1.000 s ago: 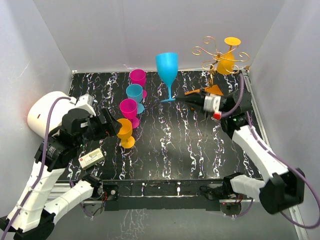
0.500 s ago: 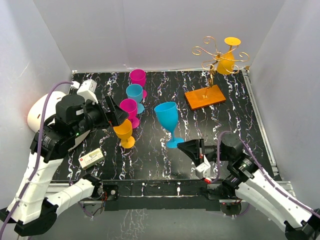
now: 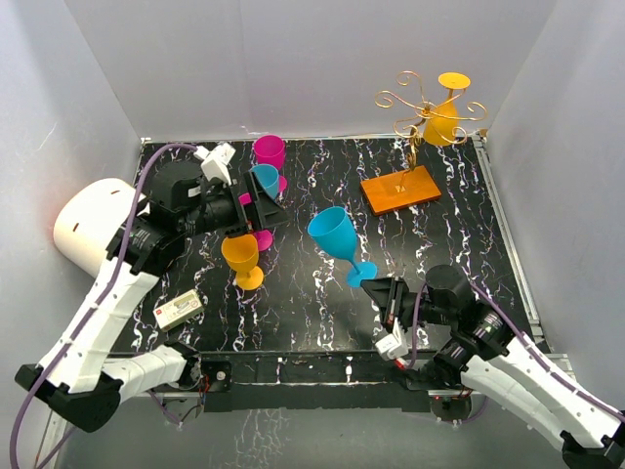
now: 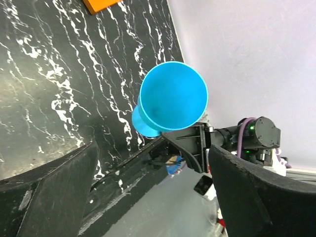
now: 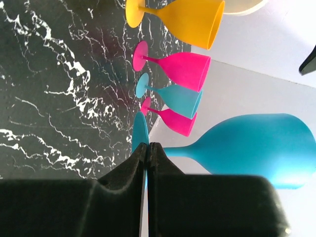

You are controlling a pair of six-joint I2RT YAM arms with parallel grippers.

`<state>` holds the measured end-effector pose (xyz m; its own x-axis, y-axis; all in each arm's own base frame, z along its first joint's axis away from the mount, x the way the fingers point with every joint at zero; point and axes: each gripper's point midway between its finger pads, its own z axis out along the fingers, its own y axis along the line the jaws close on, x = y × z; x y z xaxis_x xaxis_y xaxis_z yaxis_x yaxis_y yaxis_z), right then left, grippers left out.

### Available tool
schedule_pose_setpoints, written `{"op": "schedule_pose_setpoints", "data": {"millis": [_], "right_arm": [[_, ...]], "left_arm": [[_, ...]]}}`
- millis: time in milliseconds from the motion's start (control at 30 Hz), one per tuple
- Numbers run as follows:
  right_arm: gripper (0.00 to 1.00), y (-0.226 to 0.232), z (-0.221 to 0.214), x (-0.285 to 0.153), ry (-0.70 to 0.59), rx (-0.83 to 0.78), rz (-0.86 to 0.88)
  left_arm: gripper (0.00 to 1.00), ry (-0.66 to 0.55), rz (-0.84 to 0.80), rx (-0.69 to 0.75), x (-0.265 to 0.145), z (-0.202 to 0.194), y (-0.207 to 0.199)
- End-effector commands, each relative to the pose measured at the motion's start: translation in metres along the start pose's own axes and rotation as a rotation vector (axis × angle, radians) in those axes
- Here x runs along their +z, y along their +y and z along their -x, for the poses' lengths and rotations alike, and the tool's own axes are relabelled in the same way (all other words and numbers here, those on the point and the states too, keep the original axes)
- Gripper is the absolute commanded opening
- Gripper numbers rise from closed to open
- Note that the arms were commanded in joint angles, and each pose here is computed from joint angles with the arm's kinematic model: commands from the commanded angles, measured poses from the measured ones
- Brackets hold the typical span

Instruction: Take the wine glass off the wine glass rack

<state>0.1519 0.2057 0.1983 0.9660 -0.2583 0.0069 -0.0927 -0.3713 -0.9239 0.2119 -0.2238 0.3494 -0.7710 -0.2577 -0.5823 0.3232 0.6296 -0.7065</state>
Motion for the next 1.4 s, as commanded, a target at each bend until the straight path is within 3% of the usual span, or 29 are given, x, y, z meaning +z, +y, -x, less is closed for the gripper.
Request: {"op": "schedule_pose_setpoints", "data": {"millis": [0,267,633,767,900,967,1167,1233,1367], "right_arm": [[0.0,-0.013,-0.002,-0.011,0.062,-0.185,0.017],[0.0,-0.025,-0.003,-0.016,0.09,-0.214,-0.025],[0.0,-0.029,-0.005,-0.02,0.117,-0.231,-0.032],[0.0,-0.029,-0.006,-0.02,0.122,-0.239,-0.028],[0.0,-0.029,-0.006,-0.019,0.12,-0.233,-0.021],[0.0,-0.028,-0.005,-0.018,0.114,-0.225,-0.021],[0.12,-0.028,-0.003,-0.017,0.099,-0.199,-0.034],[0.17,-0.029,-0.001,-0.016,0.084,-0.172,-0.041],[0.27,-0.032,0.005,-0.016,0.046,-0.1,-0.064]], "left_arm": [[0.89,0.027,-0.146,-0.046,0.005,0.001,-0.029],[0.79,0.144,-0.082,-0.126,0.046,-0.02,-0.006],[0.7,0.236,-0.034,-0.11,0.081,-0.047,-0.003],[0.58,0.254,-0.02,-0.093,0.086,-0.053,-0.002],[0.35,0.265,-0.017,-0.077,0.089,-0.056,-0.002],[0.28,0.274,-0.021,-0.072,0.091,-0.058,-0.002],[0.05,0.27,-0.025,-0.056,0.091,-0.056,-0.004],[0.0,0.256,-0.014,-0.041,0.091,-0.052,-0.004],[0.0,0.23,0.021,-0.008,0.09,-0.042,-0.003]]}}
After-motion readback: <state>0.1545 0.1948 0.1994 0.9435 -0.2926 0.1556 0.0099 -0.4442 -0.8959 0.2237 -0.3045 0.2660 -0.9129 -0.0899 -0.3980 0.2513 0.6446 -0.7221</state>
